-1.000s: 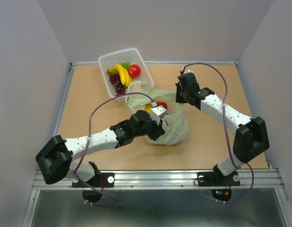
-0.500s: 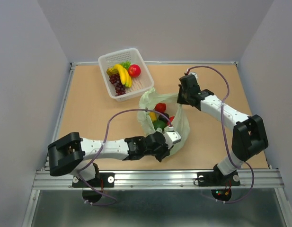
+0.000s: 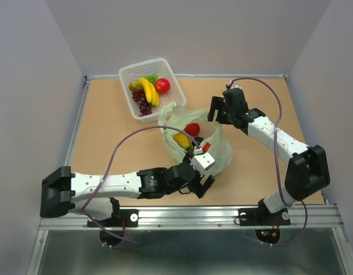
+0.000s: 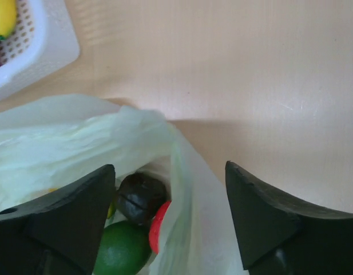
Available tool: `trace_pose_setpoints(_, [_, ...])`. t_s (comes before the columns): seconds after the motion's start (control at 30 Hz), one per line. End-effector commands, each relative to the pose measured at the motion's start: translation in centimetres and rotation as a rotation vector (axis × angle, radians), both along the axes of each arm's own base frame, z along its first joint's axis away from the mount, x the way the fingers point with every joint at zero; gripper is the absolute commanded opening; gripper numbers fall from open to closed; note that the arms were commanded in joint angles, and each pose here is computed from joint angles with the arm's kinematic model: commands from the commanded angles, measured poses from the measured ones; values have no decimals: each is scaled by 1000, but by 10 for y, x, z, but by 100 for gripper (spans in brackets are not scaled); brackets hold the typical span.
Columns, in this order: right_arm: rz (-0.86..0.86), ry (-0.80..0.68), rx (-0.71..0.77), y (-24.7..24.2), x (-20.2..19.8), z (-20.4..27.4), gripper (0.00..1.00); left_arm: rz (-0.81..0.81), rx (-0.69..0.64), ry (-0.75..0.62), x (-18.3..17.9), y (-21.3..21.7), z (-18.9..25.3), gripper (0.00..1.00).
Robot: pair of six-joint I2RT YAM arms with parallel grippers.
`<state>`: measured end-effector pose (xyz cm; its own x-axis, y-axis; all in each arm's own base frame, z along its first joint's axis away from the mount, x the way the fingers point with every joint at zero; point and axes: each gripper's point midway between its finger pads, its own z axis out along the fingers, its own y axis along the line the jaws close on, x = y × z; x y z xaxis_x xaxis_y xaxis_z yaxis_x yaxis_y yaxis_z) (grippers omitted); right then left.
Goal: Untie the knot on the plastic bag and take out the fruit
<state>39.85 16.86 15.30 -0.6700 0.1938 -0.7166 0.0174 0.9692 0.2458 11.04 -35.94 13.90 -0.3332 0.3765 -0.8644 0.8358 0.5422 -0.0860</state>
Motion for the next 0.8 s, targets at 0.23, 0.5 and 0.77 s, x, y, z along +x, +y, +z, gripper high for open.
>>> trace_pose_setpoints(0.23, [51,-39,27,20,-75,44,90,235,-331,16,52,26,97,94])
trace_pose_setpoints(0.5, [-21,95,16,-5,-122,-16,78,308,-360,55,82,29,93,89])
trace_pose_setpoints(0.77, [-133,128,27,-34,-154,-51,16,451,-287,146,108,27,48,89])
